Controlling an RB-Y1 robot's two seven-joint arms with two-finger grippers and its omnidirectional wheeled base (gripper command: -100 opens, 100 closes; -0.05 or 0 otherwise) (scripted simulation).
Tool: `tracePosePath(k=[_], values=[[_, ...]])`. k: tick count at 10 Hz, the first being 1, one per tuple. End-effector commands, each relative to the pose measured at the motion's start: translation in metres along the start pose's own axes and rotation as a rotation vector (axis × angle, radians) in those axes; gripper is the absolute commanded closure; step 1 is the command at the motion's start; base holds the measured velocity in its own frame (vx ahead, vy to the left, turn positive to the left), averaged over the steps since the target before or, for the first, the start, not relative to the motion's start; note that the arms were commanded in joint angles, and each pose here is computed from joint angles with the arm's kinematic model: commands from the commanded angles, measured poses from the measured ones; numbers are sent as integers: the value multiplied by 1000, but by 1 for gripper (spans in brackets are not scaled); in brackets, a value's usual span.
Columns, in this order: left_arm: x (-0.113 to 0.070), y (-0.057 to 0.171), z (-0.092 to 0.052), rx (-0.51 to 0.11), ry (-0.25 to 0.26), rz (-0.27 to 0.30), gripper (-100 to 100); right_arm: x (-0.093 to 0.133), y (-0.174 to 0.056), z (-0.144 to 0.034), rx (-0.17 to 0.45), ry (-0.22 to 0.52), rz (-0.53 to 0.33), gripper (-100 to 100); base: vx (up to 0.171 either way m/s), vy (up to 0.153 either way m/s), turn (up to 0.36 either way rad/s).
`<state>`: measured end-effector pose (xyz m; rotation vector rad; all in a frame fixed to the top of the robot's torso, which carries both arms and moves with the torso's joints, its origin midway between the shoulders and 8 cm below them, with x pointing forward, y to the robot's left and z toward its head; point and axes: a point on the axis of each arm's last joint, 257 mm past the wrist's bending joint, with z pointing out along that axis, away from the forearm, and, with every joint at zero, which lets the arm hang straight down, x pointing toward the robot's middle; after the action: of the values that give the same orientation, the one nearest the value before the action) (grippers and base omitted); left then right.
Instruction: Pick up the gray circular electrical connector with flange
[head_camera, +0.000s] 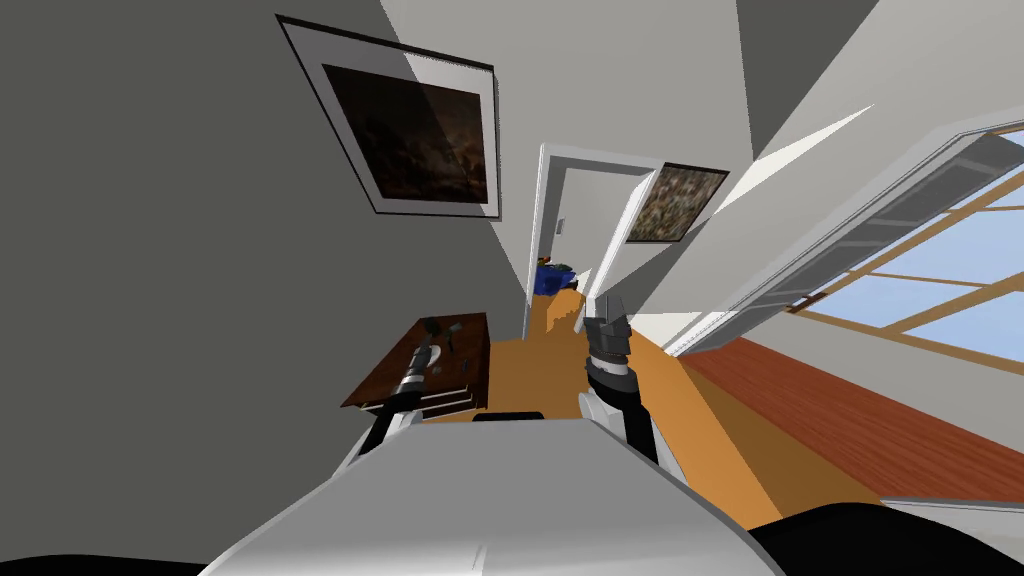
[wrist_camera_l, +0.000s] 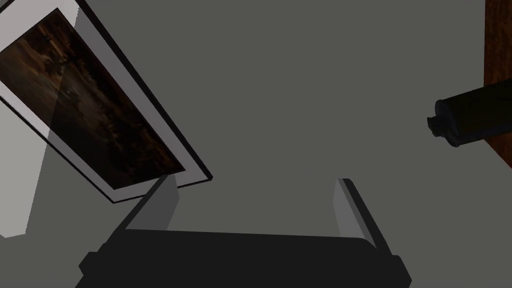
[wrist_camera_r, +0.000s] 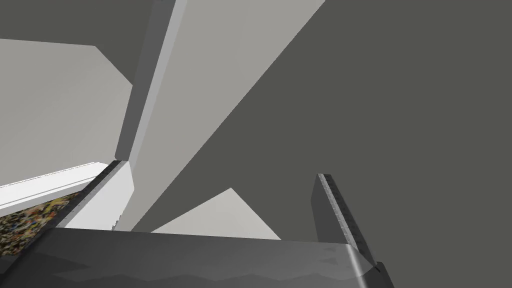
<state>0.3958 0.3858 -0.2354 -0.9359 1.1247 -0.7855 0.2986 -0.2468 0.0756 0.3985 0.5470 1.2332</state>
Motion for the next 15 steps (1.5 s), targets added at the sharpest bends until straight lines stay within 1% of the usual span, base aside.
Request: tracePosePath(k=[1,2,3,4,5,6,7,8,9,11,12,13,14,15], values=[[0,22,-5,-47,3,9,-100,0,0,0,0,0,0,0,0,0,-125],[-6,36,-8,-75,-5,17,-100,0,0,0,0,0,0,0,-2,-6,-225],[-5,51,-13,-106,0,20,-100,0,0,0,0,0,0,0,-3,-1,-130],[-5,51,-13,-108,0,21,-100,0,0,0,0,0,0,0,0,0,0],[-11,71,-19,-149,-7,30,-100,0,0,0,0,0,0,0,-3,-10,-278],[-10,80,-23,-170,-4,32,-100,0,0,0,0,0,0,0,-5,0,-132],[-10,80,-23,-170,-4,32,-100,0,0,0,0,0,0,0,-3,1,38],[-18,99,-30,-213,-13,41,-100,0,0,0,0,0,0,0,-4,-9,-215],[-17,109,-35,-234,-10,44,-100,0,0,0,0,0,0,0,-5,-2,-158],[-34,148,-53,-323,-30,62,-100,0,0,0,0,0,0,0,-7,-6,-355],[-33,164,-64,-362,-25,67,-100,0,0,0,0,0,0,0,-7,4,-118],[-43,181,-74,-406,-37,77,-100,0,0,0,0,0,0,0,-4,-4,-247],[-42,189,-80,-426,-35,80,-100,0,0,0,0,0,0,0,-2,1,-126],[-52,206,-92,-470,-48,89,-100,0,0,0,0,0,0,0,0,-4,-212]])
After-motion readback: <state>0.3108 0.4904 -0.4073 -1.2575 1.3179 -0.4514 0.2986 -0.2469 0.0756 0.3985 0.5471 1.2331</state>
